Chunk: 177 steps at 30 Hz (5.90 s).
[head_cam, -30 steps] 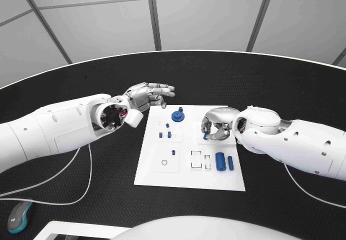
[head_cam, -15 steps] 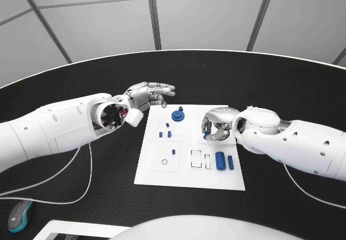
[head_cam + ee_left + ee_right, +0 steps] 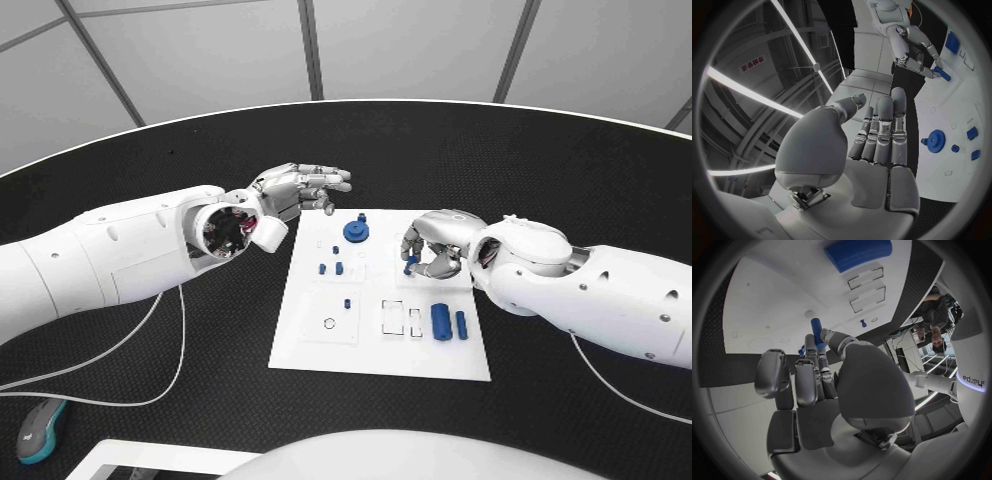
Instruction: Assemble the parts on the task board
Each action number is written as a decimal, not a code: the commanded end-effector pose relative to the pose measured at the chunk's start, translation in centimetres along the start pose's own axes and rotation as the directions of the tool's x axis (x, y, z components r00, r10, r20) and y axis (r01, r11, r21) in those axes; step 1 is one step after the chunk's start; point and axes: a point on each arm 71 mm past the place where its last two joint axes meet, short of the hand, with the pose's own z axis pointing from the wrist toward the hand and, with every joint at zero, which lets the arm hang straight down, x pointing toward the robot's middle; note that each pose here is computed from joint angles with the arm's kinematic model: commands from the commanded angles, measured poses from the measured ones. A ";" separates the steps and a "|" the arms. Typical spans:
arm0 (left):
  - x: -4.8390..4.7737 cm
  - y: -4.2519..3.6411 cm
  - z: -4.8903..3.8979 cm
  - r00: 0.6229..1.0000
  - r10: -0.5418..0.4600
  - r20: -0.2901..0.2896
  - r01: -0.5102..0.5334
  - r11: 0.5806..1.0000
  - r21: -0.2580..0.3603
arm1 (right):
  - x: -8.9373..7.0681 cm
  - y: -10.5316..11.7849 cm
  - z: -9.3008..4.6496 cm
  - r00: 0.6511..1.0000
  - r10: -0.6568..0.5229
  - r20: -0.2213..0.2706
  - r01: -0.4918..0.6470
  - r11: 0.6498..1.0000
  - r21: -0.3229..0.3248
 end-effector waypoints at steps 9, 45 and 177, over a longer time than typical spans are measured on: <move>-0.28 0.01 0.21 1.000 0.001 0.003 -0.001 1.000 0.000 | -2.1 4.9 -2.8 0.996 0.041 0.075 -0.031 0.992 -0.126; 0.17 0.07 0.63 1.000 0.000 -0.009 0.000 1.000 -0.002 | 3.2 12.8 2.0 0.998 0.057 -0.011 -0.057 0.952 -0.301; -0.99 0.06 0.74 1.000 0.005 0.019 -0.005 1.000 -0.008 | 0.5 -0.5 -10.4 0.878 0.432 0.205 -0.456 0.885 0.090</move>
